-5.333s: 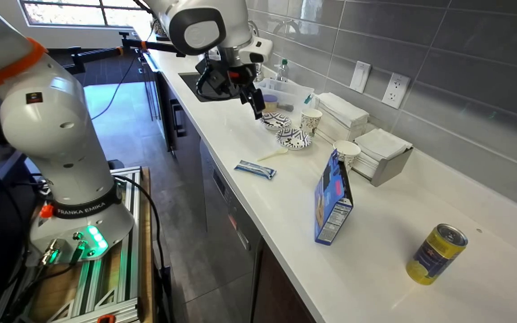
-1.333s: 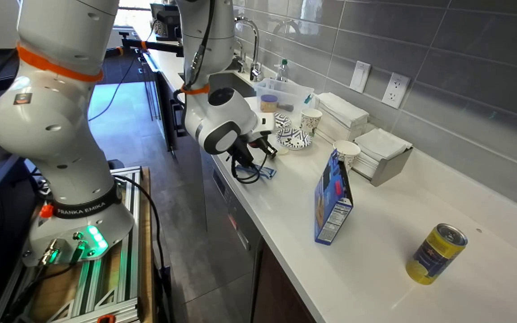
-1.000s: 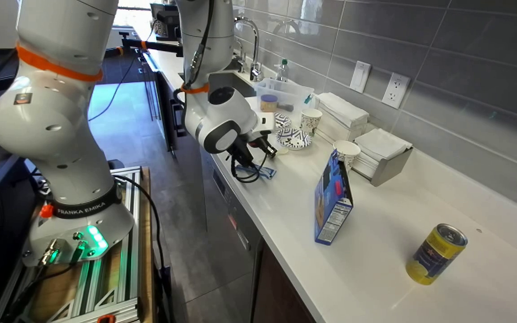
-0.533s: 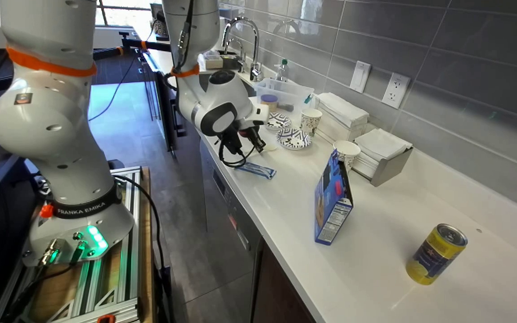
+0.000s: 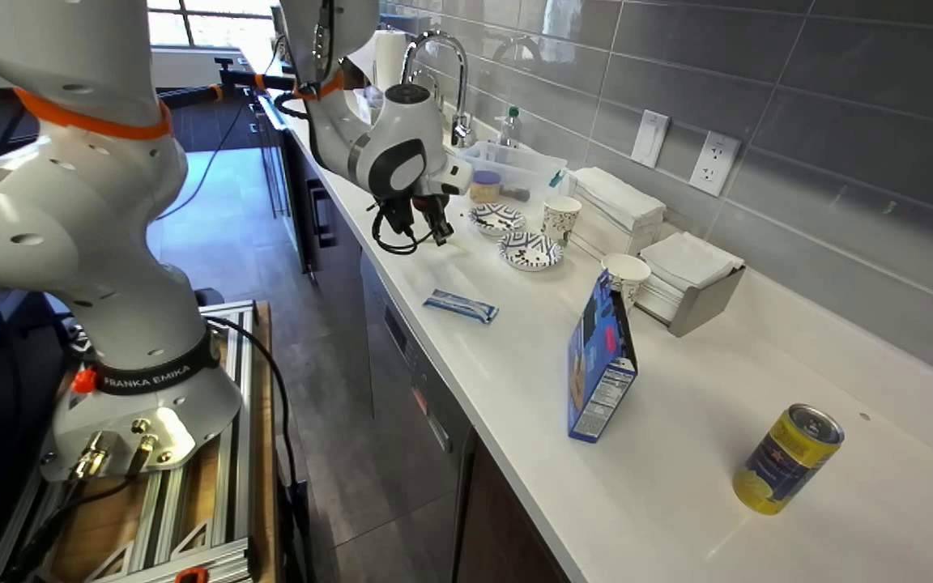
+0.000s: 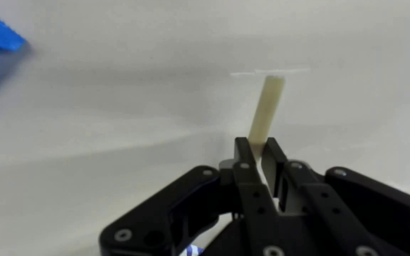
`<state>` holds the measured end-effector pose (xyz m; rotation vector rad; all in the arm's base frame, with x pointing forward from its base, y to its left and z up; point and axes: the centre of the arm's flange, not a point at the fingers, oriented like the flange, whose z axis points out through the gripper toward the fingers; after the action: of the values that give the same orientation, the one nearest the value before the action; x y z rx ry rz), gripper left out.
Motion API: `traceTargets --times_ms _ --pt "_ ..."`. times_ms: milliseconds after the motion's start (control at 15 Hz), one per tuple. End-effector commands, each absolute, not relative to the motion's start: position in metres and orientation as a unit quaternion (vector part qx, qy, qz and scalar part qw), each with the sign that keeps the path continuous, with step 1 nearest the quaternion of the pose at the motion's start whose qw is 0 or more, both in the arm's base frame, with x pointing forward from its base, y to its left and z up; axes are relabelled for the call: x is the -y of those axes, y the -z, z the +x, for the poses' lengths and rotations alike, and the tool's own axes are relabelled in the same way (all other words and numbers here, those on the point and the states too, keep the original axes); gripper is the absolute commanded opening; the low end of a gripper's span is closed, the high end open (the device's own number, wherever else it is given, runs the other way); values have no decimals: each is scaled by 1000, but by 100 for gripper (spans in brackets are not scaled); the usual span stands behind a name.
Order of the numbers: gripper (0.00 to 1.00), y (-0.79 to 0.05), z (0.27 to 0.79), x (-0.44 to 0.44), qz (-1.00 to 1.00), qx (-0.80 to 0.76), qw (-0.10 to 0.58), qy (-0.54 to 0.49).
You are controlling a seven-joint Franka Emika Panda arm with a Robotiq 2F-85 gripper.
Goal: Use the white spoon to place some contents from the bowl on the left into the bowl on the right.
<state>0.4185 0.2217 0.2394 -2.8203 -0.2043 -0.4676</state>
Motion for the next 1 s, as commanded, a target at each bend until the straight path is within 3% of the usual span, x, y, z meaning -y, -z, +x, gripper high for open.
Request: traceTargets --times_ms 0,400,467,800,867,933 --pt "3 -282 455 -208 -973 84 150 155" --pt "3 -312 497 -224 -957 197 161 137" --pt "13 -300 491 -228 -965 158 139 159" --pt "13 -303 499 -235 -957 190 157 155" --pt "3 -302 499 -235 -957 191 158 154" --pt "3 -298 503 -238 -955 197 160 152"
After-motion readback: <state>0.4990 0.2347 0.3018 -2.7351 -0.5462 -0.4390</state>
